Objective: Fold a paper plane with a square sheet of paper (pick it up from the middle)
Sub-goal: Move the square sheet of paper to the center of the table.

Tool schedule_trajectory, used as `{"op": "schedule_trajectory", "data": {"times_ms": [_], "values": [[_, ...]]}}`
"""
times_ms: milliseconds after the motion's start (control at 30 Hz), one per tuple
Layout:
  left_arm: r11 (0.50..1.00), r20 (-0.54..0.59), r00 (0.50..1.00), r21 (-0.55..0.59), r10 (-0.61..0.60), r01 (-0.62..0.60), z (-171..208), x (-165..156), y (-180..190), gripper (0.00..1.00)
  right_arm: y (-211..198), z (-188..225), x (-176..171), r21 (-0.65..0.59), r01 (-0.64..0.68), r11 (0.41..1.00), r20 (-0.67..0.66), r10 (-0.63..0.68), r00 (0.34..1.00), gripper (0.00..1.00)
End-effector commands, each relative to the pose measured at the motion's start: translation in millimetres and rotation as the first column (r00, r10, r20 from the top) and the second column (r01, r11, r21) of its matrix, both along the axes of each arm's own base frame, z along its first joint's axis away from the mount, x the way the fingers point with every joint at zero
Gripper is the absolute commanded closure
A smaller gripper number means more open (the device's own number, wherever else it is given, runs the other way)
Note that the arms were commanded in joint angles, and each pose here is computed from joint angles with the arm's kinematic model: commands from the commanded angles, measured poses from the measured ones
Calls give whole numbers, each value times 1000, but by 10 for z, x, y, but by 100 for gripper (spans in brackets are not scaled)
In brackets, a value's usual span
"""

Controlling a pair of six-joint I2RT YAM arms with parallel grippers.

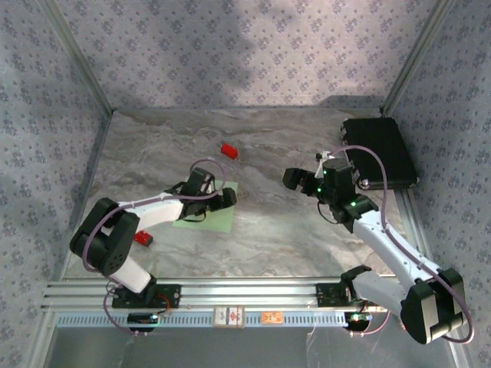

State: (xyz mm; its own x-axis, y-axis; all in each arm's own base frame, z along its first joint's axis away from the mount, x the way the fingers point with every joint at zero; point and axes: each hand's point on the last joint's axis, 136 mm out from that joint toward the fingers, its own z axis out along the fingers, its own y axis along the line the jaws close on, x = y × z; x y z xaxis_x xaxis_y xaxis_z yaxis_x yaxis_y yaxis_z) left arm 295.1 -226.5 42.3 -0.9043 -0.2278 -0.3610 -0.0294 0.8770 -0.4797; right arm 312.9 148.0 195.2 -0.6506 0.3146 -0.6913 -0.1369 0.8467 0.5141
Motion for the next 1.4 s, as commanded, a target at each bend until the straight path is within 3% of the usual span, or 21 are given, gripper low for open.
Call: {"op": "schedule_trajectory", "data": {"times_ms": [0, 167, 233, 333, 533, 933, 1367], "values": [[993, -45, 997, 104, 55, -50, -100, -176, 233, 0, 45, 132, -39, 6, -42, 999, 64, 41, 997, 1], [965, 115, 992, 259, -59, 27, 284, -3, 384, 0, 205, 180, -125, 16, -163, 987, 80, 161, 984, 1], [949, 161, 985, 314, -54, 1, 372, 61, 491, 0, 245, 154, -143, 22, -190, 981, 68, 189, 980, 1], [947, 188, 978, 322, -88, 23, 486, 118, 553, 0, 285, 86, -150, 29, -207, 978, 42, 206, 978, 1], [993, 153, 982, 64, -111, 102, 481, 152, 477, 0, 362, -112, -145, 35, -213, 976, -28, 214, 976, 1], [975, 13, 975, 1, -223, 223, 202, 84, 246, 0, 467, -334, -77, -30, -210, 977, -102, 206, 973, 1], [976, -167, 963, 28, -210, 218, -216, -116, 227, 0, 472, -493, -114, -72, -229, 971, -154, 216, 964, 1]]}}
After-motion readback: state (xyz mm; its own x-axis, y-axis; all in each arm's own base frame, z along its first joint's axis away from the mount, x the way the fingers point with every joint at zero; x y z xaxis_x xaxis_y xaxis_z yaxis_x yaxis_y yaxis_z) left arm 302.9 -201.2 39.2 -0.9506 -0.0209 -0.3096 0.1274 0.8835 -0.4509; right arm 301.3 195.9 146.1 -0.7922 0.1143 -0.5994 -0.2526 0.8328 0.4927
